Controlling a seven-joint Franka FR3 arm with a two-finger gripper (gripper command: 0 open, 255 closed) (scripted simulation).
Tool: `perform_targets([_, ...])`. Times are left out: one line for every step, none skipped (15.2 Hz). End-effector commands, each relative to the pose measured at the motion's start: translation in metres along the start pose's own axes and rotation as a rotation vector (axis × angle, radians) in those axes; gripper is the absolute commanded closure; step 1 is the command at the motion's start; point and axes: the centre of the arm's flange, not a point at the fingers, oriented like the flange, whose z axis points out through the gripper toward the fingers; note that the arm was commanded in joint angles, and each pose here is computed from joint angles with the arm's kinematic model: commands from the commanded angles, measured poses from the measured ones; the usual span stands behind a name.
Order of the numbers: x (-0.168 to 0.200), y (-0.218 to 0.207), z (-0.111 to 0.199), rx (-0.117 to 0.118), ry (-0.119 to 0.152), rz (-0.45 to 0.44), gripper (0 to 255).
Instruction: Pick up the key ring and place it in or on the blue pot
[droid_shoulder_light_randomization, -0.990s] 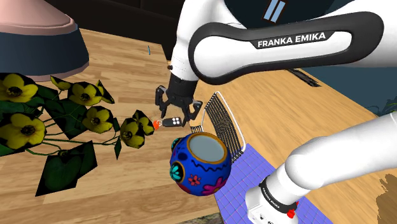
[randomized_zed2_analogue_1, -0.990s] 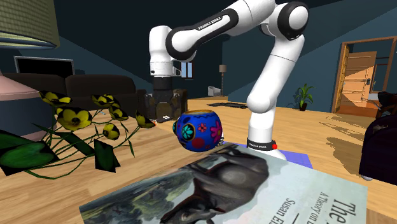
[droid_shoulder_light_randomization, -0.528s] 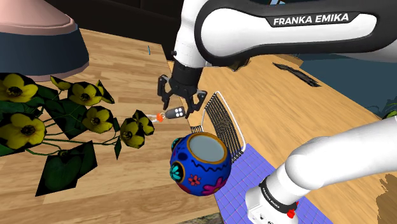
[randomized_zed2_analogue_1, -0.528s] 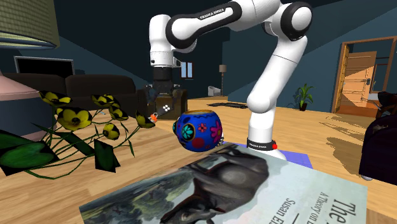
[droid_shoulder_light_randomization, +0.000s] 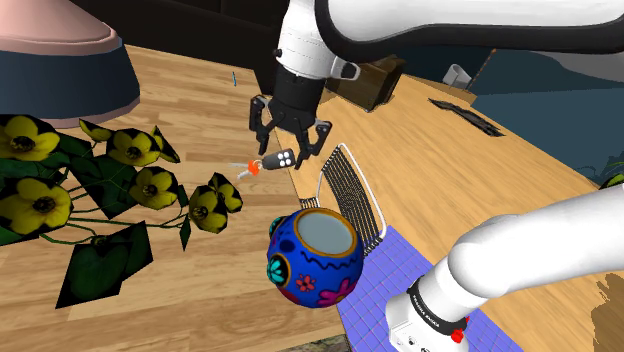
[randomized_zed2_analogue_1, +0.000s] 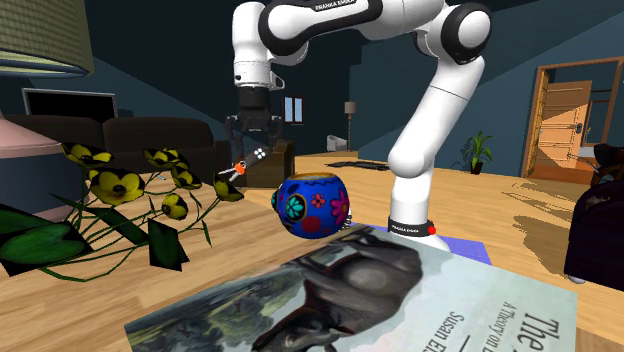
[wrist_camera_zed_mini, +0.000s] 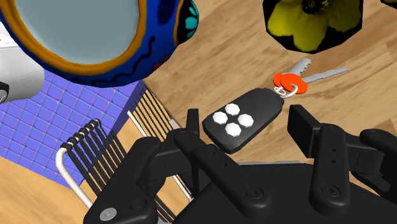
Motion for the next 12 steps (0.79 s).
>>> perform_targets([0.000,0.001,-0.011,0.000,0.000,0.000,255])
perform_targets([0.000,0.001,-0.017,0.000,0.000,0.000,255])
perform_targets([0.000,0.001,-0.022,0.000,0.000,0.000,255])
perform_targets([0.000,0.001,-0.027,0.000,0.000,0.000,255])
perform_targets([0.000,0.001,-0.032,0.000,0.000,0.000,255])
perform_targets([0.000,0.001,-0.038,0.000,0.000,0.000,255])
perform_targets([0.000,0.001,-0.043,0.000,0.000,0.000,255])
perform_targets([0.000,0.001,-0.048,0.000,0.000,0.000,255])
perform_targets([0.000,0.001,-0.049,0.000,0.000,0.000,255])
perform_targets([-0.005,0.013,-0.050,0.000,0.000,0.000,255])
perform_targets([-0.010,0.025,-0.051,0.000,0.000,0.000,255])
perform_targets([-0.015,0.037,-0.052,0.000,0.000,0.000,255])
